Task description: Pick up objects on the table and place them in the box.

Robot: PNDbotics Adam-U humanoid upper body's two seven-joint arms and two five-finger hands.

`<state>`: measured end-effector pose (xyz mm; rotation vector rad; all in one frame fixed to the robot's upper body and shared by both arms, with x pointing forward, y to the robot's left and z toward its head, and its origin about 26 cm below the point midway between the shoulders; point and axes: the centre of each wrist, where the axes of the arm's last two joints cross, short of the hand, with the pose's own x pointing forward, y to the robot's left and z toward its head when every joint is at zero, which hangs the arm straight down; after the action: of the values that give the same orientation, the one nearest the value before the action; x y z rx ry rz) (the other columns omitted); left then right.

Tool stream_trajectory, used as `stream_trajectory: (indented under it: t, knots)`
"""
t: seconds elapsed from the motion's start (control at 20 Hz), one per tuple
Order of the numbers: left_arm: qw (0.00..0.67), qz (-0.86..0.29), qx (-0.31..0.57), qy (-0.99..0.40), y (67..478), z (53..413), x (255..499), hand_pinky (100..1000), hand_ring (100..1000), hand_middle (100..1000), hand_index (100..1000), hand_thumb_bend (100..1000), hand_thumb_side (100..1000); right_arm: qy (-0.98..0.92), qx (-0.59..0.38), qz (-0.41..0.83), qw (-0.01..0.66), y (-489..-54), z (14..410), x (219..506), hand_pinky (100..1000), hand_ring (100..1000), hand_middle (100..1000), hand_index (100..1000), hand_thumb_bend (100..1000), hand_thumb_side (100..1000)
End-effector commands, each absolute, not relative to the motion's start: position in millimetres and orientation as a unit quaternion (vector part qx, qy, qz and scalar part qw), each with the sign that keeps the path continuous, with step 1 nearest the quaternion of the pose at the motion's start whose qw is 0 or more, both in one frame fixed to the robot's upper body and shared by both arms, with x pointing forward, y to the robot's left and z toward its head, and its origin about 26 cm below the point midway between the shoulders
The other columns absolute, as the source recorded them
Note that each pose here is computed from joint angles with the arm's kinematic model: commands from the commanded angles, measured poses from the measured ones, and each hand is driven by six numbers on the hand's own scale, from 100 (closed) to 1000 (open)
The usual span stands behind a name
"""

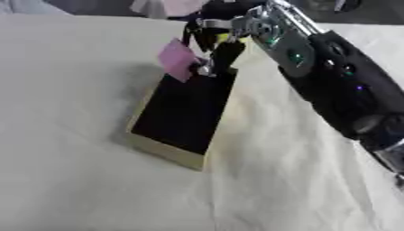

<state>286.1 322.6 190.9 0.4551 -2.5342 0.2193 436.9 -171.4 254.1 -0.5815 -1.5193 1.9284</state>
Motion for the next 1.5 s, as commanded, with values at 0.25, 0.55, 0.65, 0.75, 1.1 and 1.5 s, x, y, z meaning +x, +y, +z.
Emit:
stream_trajectory:
  t: [0.25,0.55,0.65,0.75,1.1,1.5]
  knots:
    - [0.262,0.069,0.170,-0.947,323.9,199.8,283.2,687,739,749,845,329,720,-0.558,-0.219,0.742,0.302,-180.3,263.7,437.5,662,571,481,610,100,323]
    - [0.261,0.071,0.171,-0.947,324.1,200.0,283.2,687,739,749,845,329,721,-0.509,-0.220,0.782,0.283,-189.4,266.8,440.0,746,710,593,646,100,526]
    - [0.260,0.071,0.170,-0.948,324.0,200.4,283.4,687,739,749,845,330,719,-0.495,-0.215,0.794,0.280,-192.4,265.5,441.4,795,766,665,697,100,602]
    - [0.260,0.071,0.171,-0.948,324.1,200.4,283.3,687,739,749,845,330,720,-0.479,-0.211,0.805,0.278,-196.7,264.5,443.2,827,801,704,752,100,636]
    - [0.260,0.072,0.171,-0.948,324.1,200.2,283.3,687,740,749,845,329,720,-0.447,-0.199,0.828,0.273,-205.6,270.3,443.8,887,869,743,897,115,676]
    - [0.260,0.070,0.171,-0.948,324.1,200.4,283.3,687,741,750,845,328,719,-0.444,-0.204,0.830,0.267,-208.8,271.5,442.9,891,870,751,904,152,637]
